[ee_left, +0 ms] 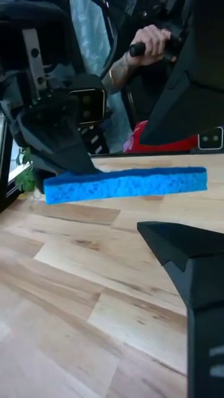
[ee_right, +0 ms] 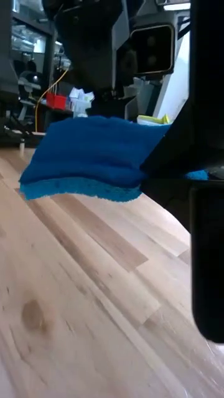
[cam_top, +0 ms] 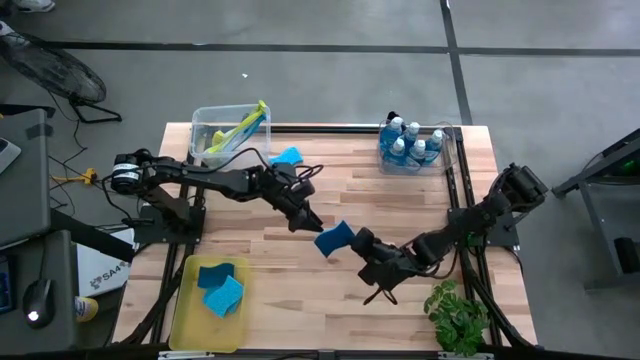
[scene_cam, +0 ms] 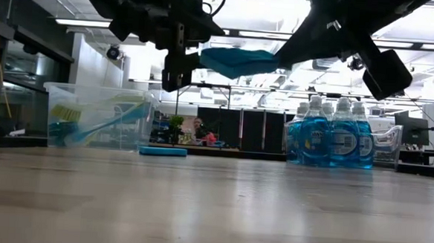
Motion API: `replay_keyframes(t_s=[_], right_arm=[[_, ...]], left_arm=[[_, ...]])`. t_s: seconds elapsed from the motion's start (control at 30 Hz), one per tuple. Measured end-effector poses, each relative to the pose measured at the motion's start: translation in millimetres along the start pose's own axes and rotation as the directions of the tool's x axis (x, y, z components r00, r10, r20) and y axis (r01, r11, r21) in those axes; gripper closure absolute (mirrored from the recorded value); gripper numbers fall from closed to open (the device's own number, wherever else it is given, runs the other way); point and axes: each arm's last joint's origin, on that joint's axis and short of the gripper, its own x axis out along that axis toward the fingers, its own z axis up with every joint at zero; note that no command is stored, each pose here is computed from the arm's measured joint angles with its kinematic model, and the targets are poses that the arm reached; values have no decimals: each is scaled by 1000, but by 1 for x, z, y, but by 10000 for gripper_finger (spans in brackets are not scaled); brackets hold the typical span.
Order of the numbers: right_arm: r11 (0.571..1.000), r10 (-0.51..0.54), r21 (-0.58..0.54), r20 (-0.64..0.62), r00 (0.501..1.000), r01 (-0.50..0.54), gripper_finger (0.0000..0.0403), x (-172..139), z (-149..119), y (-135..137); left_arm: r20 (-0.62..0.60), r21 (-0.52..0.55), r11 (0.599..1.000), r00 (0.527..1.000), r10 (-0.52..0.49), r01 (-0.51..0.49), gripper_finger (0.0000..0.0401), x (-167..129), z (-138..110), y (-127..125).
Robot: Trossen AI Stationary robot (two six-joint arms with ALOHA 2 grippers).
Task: Pick & Place Kitchen Sink Supplies
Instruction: Put the right sponge into the yellow bin
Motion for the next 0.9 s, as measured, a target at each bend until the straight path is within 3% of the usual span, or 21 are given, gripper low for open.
replay_keyframes(t_s=[0.37, 0.63, 0.77, 0.9], right_arm=[[1000, -22, 1, -47, 999, 22, 402, 9, -7, -6], [999, -30, 26, -33, 999, 30, 402, 11, -8, -9], [999, -33, 28, -39, 999, 34, 403, 11, -8, -9], [999, -32, 27, -37, 999, 33, 403, 11, -8, -9]], left_arm=[[-28, 15, 1000, 999, -18, 19, 194, 6, -8, -9], [-2, 15, 999, 999, 37, -37, 196, 8, -10, -8], [-18, -8, 996, 996, 88, -89, 223, 7, -13, -4], [-35, -11, 997, 996, 80, -81, 279, 7, -14, -4]])
